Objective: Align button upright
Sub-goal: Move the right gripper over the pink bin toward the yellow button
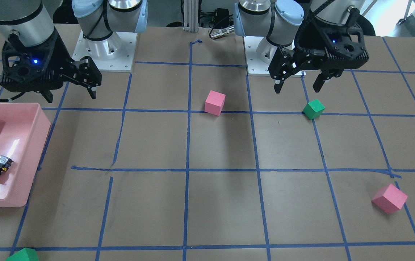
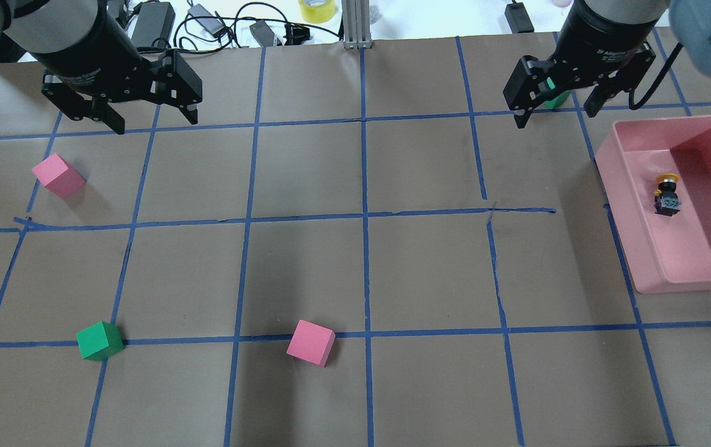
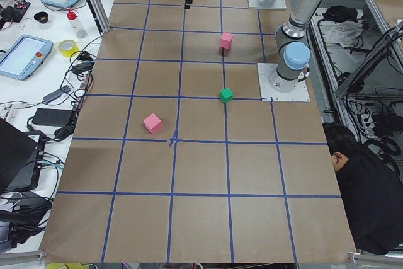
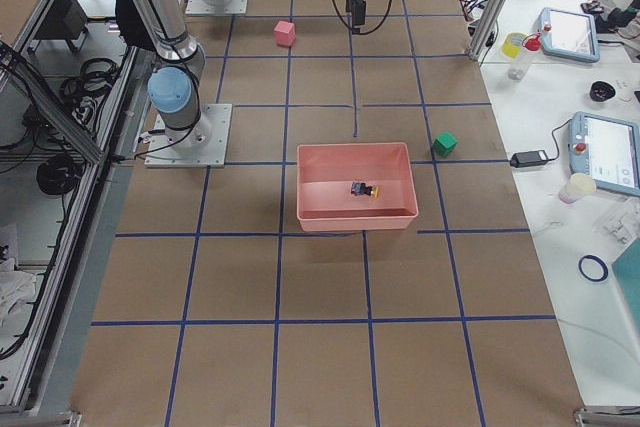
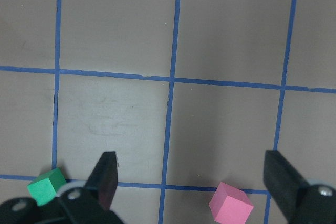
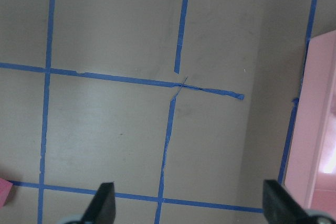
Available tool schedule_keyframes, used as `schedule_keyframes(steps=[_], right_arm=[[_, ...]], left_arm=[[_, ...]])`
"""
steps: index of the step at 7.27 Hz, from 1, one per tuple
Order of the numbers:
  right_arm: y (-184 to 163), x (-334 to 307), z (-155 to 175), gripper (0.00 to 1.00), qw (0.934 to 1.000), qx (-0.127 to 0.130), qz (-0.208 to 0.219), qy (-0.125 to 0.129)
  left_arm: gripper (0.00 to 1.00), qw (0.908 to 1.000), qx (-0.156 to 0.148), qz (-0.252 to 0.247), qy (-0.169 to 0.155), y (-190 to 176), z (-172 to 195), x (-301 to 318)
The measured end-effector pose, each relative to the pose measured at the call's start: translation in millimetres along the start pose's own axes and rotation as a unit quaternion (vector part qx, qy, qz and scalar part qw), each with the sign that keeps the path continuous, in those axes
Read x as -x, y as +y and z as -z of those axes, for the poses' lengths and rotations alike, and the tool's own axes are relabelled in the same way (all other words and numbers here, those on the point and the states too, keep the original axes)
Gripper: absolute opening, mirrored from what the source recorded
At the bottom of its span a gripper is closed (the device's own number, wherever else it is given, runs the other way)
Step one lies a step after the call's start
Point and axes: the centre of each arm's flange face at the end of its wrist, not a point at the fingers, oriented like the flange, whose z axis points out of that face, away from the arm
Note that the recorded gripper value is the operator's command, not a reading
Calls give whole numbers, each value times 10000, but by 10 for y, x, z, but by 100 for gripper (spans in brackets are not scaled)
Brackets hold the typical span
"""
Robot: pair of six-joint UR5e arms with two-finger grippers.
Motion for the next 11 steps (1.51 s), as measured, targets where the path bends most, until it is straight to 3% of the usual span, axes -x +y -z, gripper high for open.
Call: schedule_keyframes(steps=[6,9,11], right_arm=[[-16,-28,-45,100,9999,30,-139,56],[-13,-151,-49,100,9984,75,-215,526],[-60,-254,-99,100,9976,93,-277,620]], left_arm=[[100,9999,80,93,9,-24,-124,97],[100,9999,107,93,3,-19,-151,99],[100,9999,132,94,-5,-9,-176,101]])
